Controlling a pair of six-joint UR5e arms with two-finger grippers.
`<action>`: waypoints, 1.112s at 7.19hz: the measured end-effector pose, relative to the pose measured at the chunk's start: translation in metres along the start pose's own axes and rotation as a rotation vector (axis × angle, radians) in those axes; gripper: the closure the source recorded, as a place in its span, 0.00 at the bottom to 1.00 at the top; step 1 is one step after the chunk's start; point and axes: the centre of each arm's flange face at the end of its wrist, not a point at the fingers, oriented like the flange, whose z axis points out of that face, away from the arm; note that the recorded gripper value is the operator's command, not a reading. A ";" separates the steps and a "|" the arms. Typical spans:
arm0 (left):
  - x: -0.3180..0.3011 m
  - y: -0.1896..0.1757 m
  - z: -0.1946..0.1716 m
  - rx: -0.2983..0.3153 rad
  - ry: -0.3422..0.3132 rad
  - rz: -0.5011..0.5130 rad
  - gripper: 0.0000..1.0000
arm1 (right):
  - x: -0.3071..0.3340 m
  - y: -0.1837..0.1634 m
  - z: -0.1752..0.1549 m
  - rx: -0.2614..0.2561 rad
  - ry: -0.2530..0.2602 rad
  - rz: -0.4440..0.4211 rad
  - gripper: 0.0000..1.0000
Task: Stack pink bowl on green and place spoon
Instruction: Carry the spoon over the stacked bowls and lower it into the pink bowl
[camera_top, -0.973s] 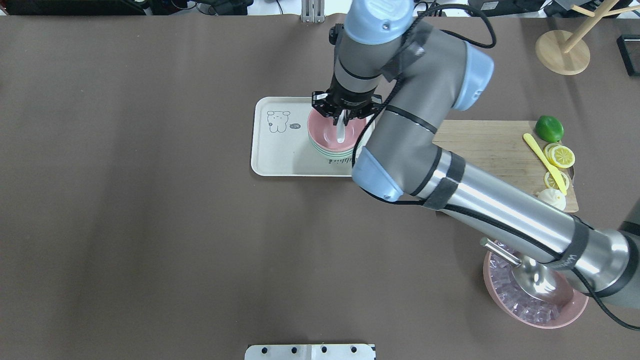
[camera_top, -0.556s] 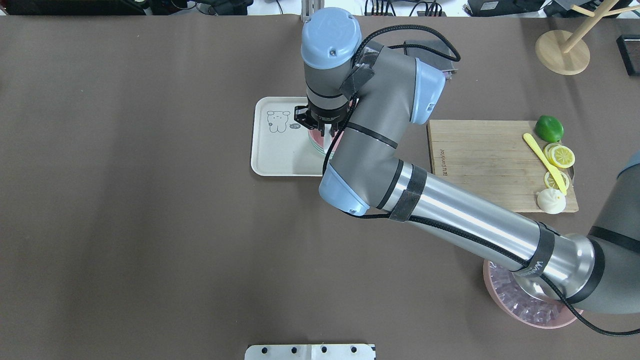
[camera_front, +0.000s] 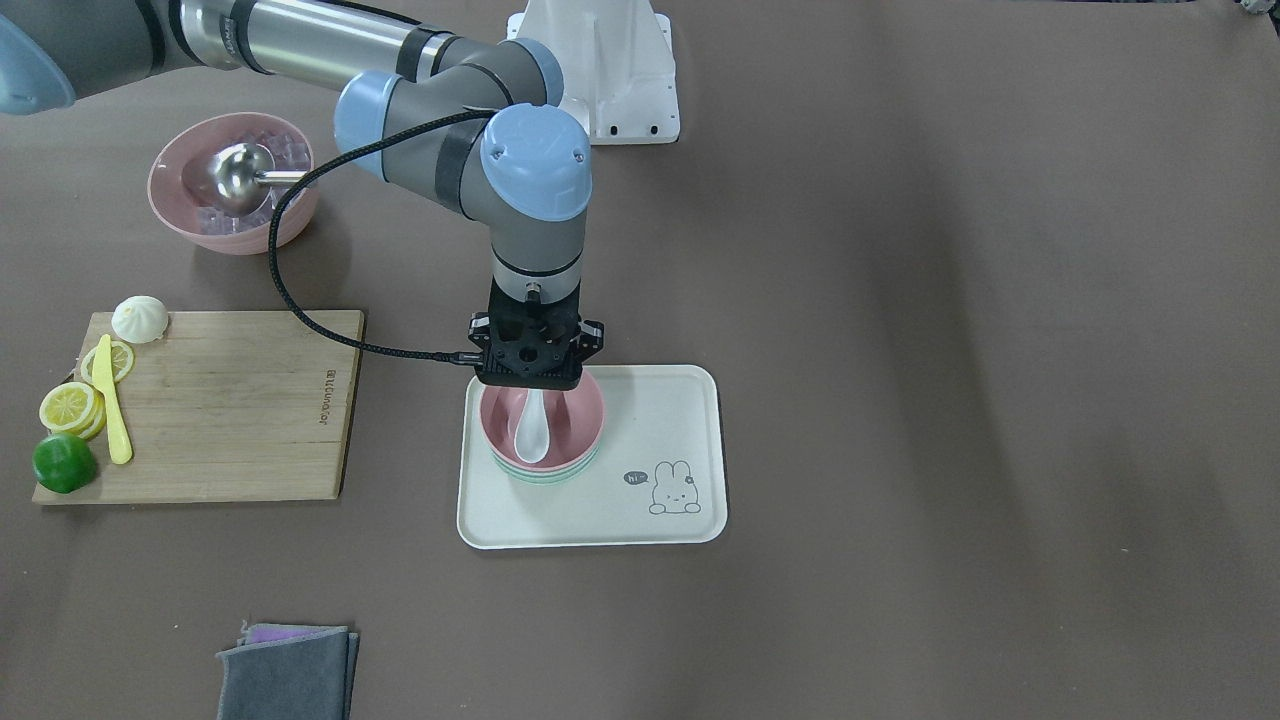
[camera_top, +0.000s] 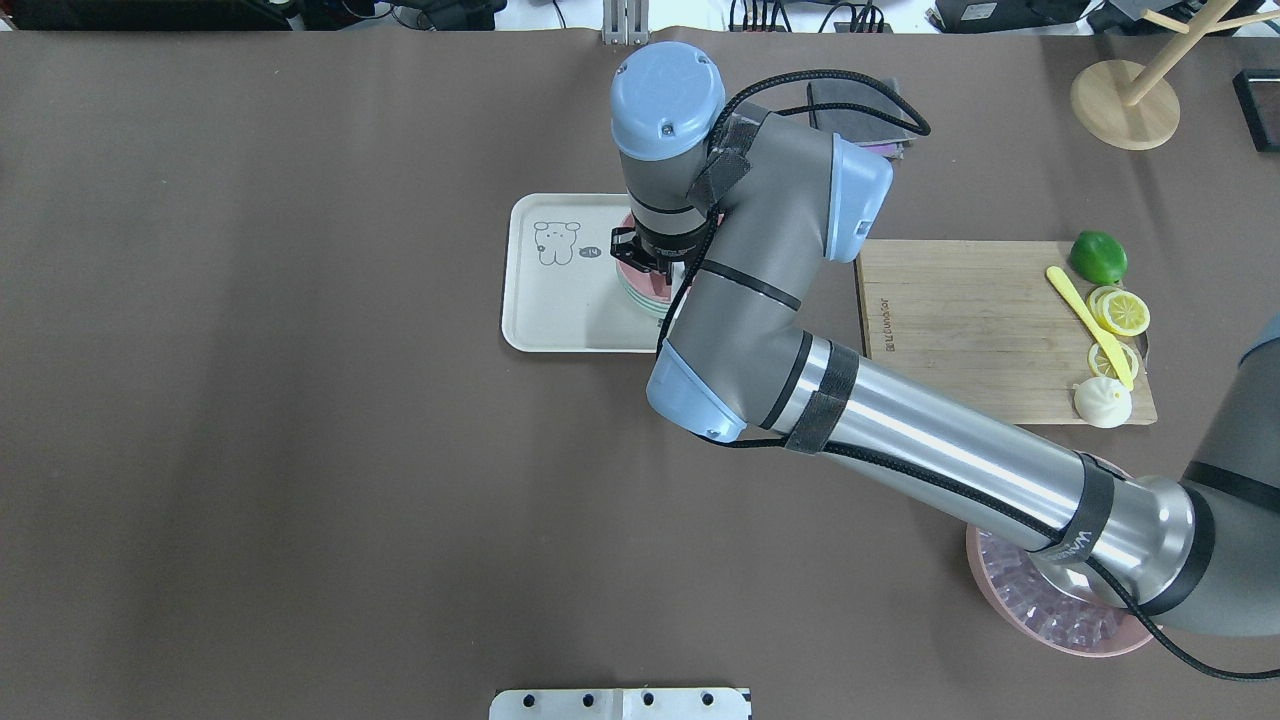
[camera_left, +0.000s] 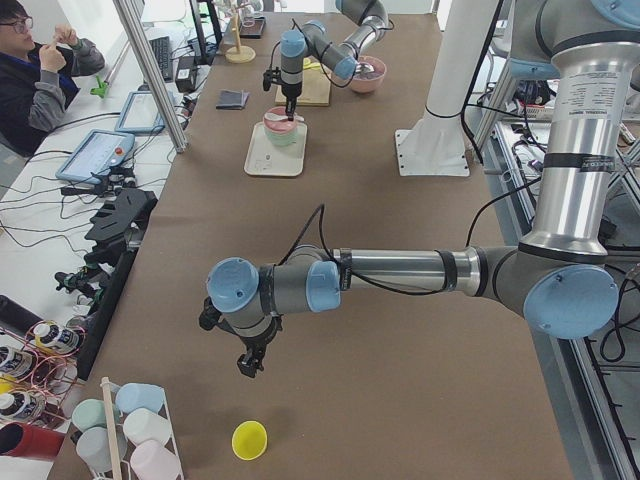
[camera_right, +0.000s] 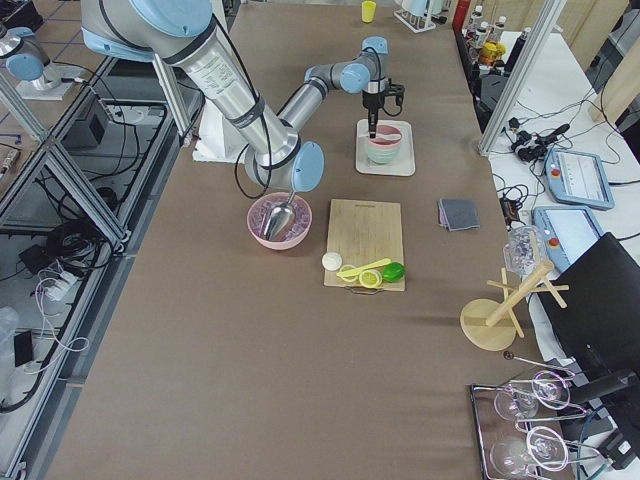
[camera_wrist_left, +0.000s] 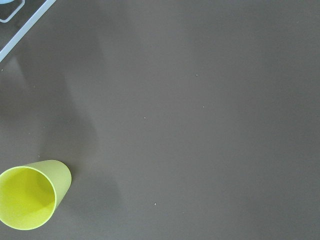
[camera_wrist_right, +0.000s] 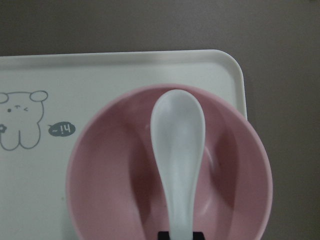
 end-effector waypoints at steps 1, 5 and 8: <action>0.000 0.000 0.000 0.000 0.000 0.000 0.01 | 0.000 0.000 -0.001 0.001 0.001 0.000 0.00; 0.001 0.000 -0.001 0.000 0.001 -0.010 0.01 | 0.014 -0.013 0.001 0.007 0.019 0.017 0.00; 0.013 0.007 -0.009 0.015 -0.010 -0.178 0.01 | 0.090 -0.074 -0.003 0.026 0.036 0.011 0.00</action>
